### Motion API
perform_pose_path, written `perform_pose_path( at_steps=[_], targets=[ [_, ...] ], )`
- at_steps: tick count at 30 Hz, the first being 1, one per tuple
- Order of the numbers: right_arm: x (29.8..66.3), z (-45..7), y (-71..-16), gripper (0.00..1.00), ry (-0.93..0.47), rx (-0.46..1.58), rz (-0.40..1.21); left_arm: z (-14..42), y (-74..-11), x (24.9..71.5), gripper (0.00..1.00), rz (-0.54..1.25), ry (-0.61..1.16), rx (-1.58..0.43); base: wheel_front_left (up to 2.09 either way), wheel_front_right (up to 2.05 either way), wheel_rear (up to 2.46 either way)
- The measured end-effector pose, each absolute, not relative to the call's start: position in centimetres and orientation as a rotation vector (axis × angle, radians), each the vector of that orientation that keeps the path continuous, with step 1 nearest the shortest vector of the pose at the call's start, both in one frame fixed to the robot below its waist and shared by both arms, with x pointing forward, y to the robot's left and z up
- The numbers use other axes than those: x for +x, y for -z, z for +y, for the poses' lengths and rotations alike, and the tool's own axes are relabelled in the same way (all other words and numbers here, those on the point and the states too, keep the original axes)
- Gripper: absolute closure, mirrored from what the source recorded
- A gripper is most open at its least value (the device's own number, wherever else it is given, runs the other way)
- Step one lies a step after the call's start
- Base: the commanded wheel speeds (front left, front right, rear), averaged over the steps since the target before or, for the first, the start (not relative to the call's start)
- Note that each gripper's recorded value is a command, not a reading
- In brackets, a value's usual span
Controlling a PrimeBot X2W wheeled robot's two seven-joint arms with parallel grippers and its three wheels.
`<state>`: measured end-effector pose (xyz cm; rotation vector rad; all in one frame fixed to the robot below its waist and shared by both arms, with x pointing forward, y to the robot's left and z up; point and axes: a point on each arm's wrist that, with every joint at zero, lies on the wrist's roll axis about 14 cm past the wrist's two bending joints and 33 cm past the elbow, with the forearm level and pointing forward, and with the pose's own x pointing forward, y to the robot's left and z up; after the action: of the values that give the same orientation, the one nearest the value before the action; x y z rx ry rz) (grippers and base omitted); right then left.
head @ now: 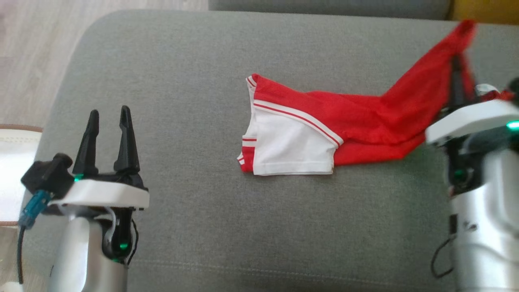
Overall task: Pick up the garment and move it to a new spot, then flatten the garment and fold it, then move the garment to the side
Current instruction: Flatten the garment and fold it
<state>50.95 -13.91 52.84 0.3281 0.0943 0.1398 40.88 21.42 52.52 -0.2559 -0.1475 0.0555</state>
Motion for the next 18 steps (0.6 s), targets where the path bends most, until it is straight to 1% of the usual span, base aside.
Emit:
perform_pose_path(
  at_steps=[7,10,15,18],
  targets=[
    [48.6,-5.5,-51.7,1.0,-0.379,0.407,0.16,22.4,-52.9,39.9,0.0,-0.159,-0.083,-0.252,0.0,0.0,0.0],
    [47.6,-2.4,-50.7,1.0,-0.457,0.434,0.192,22.9,-52.9,39.6,0.0,-0.159,-0.097,-0.251,0.0,0.0,0.0],
    [45.9,1.5,-48.3,1.0,-0.542,0.498,0.268,23.5,-52.7,39.0,0.0,-0.155,-0.117,-0.261,0.0,0.0,0.0],
    [45.5,2.6,-47.4,1.0,-0.56,0.51,0.295,23.6,-52.5,38.8,0.0,-0.15,-0.12,-0.26,0.0,0.0,0.0]
  ],
)
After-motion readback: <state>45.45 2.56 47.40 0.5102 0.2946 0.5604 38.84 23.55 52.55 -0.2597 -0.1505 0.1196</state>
